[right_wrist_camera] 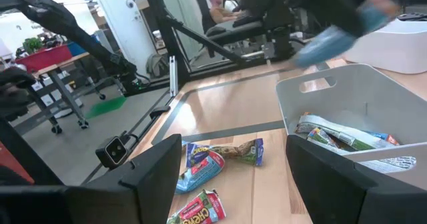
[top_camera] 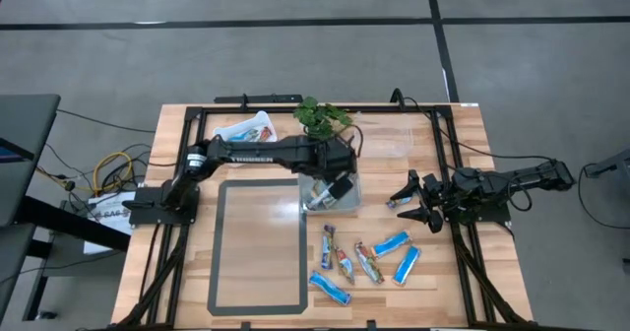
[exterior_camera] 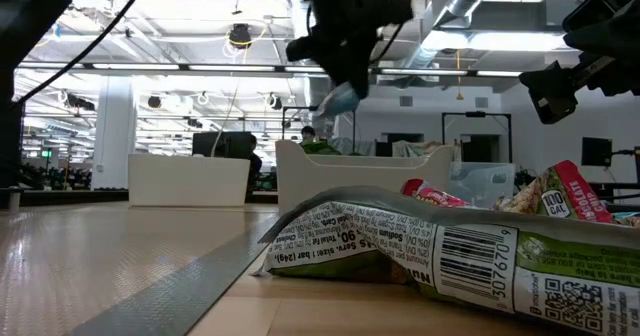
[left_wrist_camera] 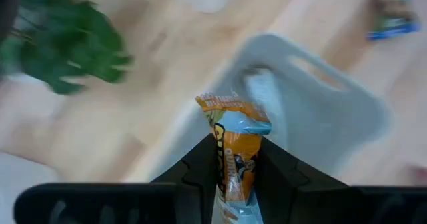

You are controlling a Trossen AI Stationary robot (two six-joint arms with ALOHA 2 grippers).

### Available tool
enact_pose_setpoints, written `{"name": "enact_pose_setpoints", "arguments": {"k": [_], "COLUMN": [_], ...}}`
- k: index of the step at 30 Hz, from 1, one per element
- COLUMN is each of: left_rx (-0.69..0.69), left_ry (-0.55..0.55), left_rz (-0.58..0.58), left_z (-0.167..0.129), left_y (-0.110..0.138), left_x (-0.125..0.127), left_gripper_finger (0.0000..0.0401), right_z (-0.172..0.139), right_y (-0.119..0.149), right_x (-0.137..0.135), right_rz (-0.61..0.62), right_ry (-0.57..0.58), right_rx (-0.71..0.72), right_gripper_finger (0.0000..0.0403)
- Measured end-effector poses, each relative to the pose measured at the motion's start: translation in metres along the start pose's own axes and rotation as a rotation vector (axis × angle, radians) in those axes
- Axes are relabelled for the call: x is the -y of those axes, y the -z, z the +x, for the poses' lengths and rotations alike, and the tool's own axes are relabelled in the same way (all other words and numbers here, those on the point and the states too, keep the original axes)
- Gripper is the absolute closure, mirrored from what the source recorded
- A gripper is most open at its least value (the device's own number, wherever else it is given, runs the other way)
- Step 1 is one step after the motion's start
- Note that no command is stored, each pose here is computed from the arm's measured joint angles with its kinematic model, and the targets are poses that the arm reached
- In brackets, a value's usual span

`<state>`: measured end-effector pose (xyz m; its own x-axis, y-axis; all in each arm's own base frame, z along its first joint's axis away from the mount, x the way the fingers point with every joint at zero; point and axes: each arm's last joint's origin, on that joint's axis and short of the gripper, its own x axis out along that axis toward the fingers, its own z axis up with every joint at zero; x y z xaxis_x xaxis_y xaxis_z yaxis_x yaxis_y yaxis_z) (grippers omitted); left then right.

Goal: Pick and place Granola Bars by type
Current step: Put the yellow granola bar into the gray bin, then put the blue granola bar into the transparent bin

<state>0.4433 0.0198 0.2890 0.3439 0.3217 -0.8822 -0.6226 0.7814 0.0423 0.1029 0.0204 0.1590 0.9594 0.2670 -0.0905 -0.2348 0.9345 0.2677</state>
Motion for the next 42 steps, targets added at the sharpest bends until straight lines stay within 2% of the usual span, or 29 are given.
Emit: {"name": "enact_pose_setpoints", "arguments": {"k": [5,12,21,28,32,42], "left_rx": [-0.019,-0.056,-0.049,-0.051,-0.049,-0.023], "left_ry": [0.003,0.054,0.089,0.111,0.129,0.151], "left_rz": [0.101,0.233,0.239,0.236,0.243,0.228], "left_z": [0.004,0.009,0.046,0.059,0.059,0.056], "left_y": [-0.006,-0.003,0.011,0.018,0.018,0.015], "left_x": [-0.012,-0.011,-0.005,-0.003,-0.003,0.001], "left_gripper_finger": [0.0327,0.0327,0.0327,0.0325,0.0306,0.0224], "right_z": [0.0,0.0,0.0,0.0,0.0,0.0], "right_y": [0.0,0.0,0.0,0.0,0.0,0.0], "right_x": [0.0,0.0,0.0,0.0,0.0,0.0], "right_rz": [0.0,0.0,0.0,0.0,0.0,0.0], "right_ry": [0.0,0.0,-0.001,0.0,0.0,0.0], "right_rx": [0.0,0.0,0.0,0.0,0.0,0.0], "right_gripper_finger": [0.0138,0.0138,0.0138,0.0138,0.0138,0.0138]}}
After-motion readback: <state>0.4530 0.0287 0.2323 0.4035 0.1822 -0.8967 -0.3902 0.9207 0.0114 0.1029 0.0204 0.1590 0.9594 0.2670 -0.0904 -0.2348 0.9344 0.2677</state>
